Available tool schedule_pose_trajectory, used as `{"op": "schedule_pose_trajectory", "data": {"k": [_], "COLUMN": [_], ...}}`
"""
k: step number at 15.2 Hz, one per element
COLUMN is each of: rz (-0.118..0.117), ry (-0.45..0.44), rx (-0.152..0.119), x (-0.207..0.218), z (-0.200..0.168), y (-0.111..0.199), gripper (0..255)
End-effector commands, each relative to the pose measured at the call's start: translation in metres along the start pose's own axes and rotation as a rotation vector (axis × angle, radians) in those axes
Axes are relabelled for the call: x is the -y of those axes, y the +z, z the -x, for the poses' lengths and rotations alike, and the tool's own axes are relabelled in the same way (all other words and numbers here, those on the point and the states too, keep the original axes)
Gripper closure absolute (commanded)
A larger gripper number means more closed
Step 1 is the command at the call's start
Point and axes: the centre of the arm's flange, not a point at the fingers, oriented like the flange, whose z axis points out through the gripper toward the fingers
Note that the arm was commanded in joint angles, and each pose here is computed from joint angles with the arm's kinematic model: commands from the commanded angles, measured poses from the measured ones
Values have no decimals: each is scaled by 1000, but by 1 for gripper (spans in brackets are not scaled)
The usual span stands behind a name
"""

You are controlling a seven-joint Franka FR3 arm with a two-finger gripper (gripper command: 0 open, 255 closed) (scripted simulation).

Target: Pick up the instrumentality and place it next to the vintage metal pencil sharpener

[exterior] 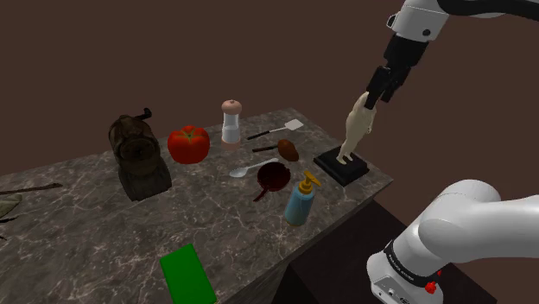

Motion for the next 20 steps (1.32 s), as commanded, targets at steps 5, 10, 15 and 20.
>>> {"op": "schedule_pose_trajectory", "data": {"k": [5,10,15,20], "rz": [-7,-15,-24,-32], "ry": [-170,-383,-596,-809], "rx": [-4,-10,-15,-21], "x": [-30,-59,-76,-82], "z": [-32,-80,-132,-187], "y": [29,66,103,139], "gripper": [0,0,0,0]}}
